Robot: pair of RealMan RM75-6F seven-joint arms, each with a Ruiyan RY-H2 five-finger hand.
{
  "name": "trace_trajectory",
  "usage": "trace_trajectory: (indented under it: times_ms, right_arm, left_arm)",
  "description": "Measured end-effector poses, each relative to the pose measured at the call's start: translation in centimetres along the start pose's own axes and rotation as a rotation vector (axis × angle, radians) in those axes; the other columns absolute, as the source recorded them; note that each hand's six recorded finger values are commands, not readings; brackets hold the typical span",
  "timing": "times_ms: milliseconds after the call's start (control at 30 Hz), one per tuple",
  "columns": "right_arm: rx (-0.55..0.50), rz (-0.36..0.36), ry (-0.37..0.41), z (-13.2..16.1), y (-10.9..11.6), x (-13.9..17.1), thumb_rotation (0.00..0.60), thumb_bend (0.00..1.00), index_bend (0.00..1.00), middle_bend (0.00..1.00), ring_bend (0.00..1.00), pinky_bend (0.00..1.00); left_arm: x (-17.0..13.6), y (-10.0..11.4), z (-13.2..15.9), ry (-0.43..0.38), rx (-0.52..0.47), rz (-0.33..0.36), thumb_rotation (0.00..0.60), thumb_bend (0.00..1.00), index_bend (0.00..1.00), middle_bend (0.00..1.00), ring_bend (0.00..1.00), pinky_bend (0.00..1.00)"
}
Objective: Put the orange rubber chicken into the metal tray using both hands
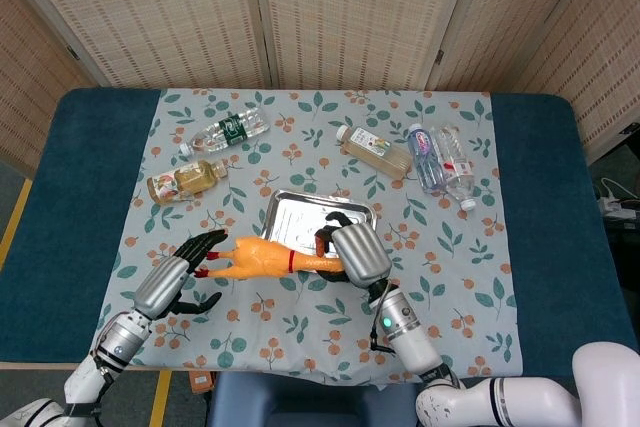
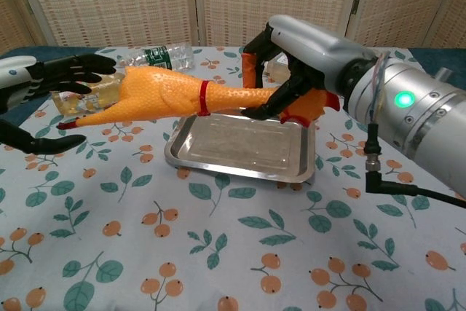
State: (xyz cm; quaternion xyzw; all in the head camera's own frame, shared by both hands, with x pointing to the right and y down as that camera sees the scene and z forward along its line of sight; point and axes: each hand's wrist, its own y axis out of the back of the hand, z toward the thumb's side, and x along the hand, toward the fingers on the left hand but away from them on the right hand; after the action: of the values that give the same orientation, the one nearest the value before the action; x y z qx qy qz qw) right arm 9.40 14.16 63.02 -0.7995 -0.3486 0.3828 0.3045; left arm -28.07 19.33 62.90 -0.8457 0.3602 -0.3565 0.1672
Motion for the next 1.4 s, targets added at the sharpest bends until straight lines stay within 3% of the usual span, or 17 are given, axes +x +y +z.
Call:
trace_trajectory:
  times_ms: [367,533,600,700,800,900,1100,1200,1267,1333,1400]
  right_arm:
    - [-0.023,0.01,-0.012,1.1,-1.5,-1.3,0.6,0.3,0.93,0.57,0.7,0.98]
    - [-0.036,0.007,-0.013,1.6,-1.9,-1.8,0.6,0.3,0.93,0.57,0.7,0.98]
    - [-0.041,0.003,-0.014,1.6,-1.8,-1.9,0.6,0.3,0.93,0.57,0.7,0.98]
    - [-0.044,-0.004,-0.016,1.6,-1.6,-2.0,0.6,0.3,0.93,0.57,0.7,0.98]
    - [-0.048,-0.006,-0.017,1.6,-1.5,-2.0,0.6,0.3,0.93,0.57,0.7,0.98]
    - [-0.049,-0.009,-0.017,1.7,-1.3,-2.0,0.6,0.3,0.93,0.57,0.7,0.98]
    - [-0.046,-0.004,-0.018,1.7,-1.2,-1.9,0.6,0.3,0.93,0.57,0.7,0.98]
    - [-0.047,-0.004,-0.017,1.8,-1.1,-1.8,0.6,0.3,0.93,0.57,0.7,0.98]
    - [-0.047,-0.003,-0.016,1.9,-1.0,-1.7,0.6,0.3,0.93,0.57,0.7,0.98]
    - [-0.046,-0.003,-0.013,2.1,-0.9,-1.6,0.6,0.3,0.93,0.57,0.7,0.98]
    - [-0.046,-0.006,-0.012,2.2,-0.8,-1.6,0.6,0.3,0.93,0.57,0.7,0.98]
  left_arm:
    - [3.0,-0.5,0.4,0.012,-0.011,0.027,0.6,0.33,0.0,0.0,0.0,0.07]
    - [3.7,-0.6,0.5,0.028,0.007,0.028,0.6,0.34,0.0,0.0,0.01,0.17]
    - [3.9,-0.6,0.3,0.045,0.012,0.037,0.6,0.35,0.1,0.09,0.08,0.27]
    - [4.3,-0.5,0.1,0.07,-0.01,0.067,0.6,0.44,0.48,0.45,0.4,0.6]
    - [4.6,-0.4,0.3,0.082,-0.056,0.12,0.6,0.62,0.76,0.74,0.67,0.86]
    - [4.6,-0.3,0.3,0.09,-0.106,0.153,0.6,0.74,0.86,0.84,0.81,0.99]
    - [4.5,-0.1,0.8,0.06,-0.046,0.19,0.6,0.81,0.9,0.9,0.89,1.0]
    - [4.3,-0.4,1.2,0.051,-0.014,0.181,0.6,0.77,0.9,0.89,0.89,1.0]
    - [4.3,-0.6,1.4,0.053,-0.027,0.172,0.6,0.72,0.86,0.84,0.8,0.95]
    - [4.2,-0.9,1.3,0.061,-0.027,0.145,0.6,0.6,0.59,0.64,0.57,0.75]
    - [4.1,-1.4,1.2,0.066,-0.001,0.102,0.6,0.48,0.14,0.21,0.17,0.44]
